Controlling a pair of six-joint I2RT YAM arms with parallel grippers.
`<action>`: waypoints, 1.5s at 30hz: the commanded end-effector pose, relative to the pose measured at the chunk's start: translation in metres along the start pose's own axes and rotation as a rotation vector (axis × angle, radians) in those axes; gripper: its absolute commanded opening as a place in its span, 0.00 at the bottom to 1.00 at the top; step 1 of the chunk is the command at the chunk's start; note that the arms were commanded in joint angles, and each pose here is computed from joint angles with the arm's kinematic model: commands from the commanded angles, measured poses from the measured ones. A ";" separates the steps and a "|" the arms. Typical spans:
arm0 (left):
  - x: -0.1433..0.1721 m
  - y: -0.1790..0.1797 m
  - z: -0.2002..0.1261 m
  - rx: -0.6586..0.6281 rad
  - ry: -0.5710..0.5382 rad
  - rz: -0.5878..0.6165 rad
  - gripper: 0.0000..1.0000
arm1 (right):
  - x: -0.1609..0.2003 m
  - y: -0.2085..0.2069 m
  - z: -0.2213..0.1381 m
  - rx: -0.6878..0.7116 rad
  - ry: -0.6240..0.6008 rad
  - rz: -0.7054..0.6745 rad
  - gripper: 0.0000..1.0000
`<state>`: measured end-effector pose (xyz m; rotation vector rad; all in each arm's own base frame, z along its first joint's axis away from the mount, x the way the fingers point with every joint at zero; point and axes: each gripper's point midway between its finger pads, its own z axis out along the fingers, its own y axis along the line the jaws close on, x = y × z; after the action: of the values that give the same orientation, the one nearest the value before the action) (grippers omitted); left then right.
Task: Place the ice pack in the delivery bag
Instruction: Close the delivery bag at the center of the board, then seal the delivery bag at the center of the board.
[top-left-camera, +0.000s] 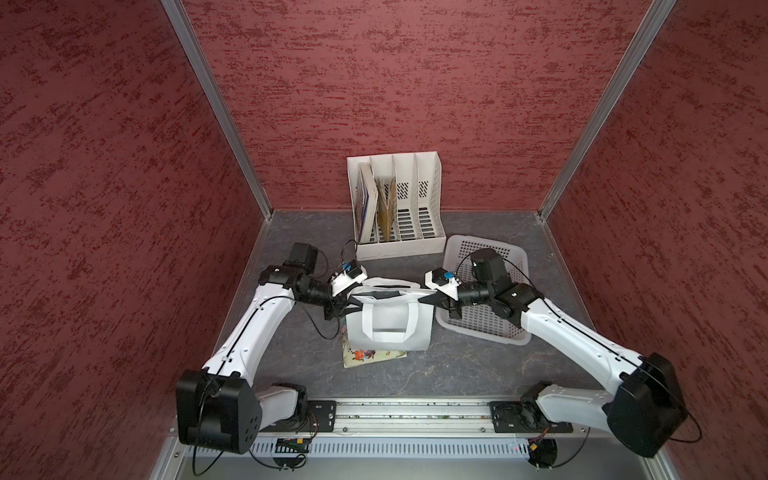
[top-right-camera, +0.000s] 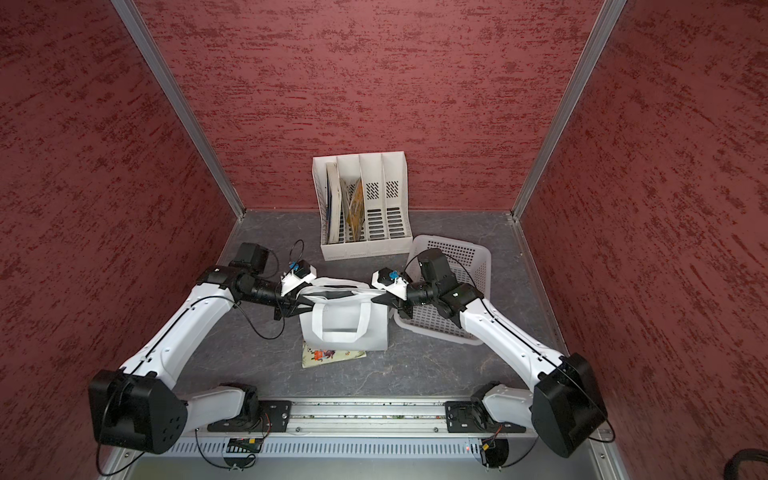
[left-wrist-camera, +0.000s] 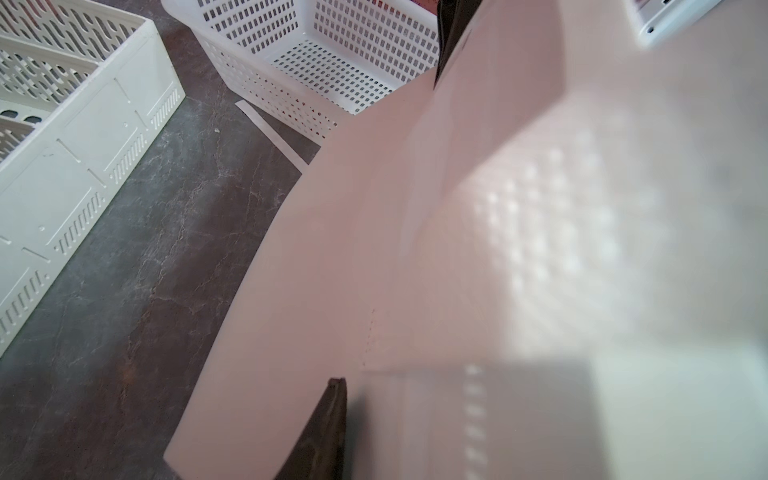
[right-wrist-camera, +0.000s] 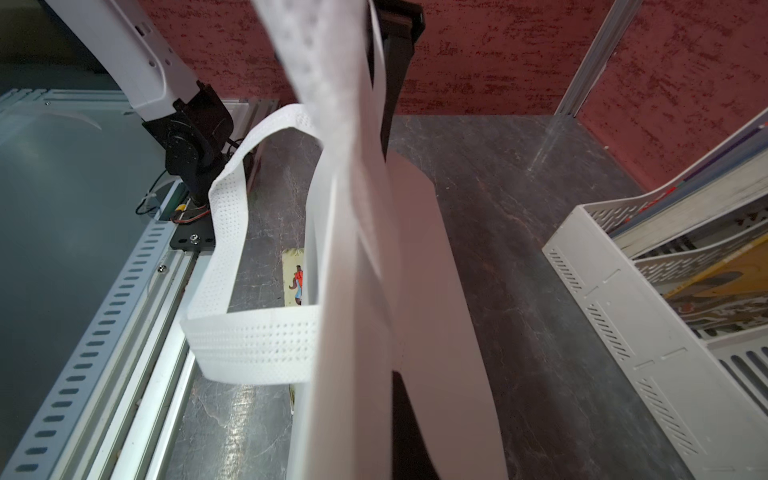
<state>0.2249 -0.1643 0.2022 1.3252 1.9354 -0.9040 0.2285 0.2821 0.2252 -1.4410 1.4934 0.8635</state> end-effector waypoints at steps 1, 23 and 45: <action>0.002 0.003 -0.009 -0.048 -0.014 0.006 0.29 | 0.004 -0.006 -0.007 0.087 0.018 -0.036 0.00; -0.123 0.028 -0.107 -0.229 -0.402 -0.166 0.73 | 0.007 -0.004 -0.008 0.117 -0.017 -0.102 0.00; -0.083 0.034 -0.013 -0.014 -0.032 -0.264 0.70 | 0.004 -0.006 -0.008 0.124 -0.010 -0.109 0.00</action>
<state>0.2940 -0.1812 0.2606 0.9820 2.1395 -0.9779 0.2318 0.2744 0.2243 -1.4120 1.4166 0.7341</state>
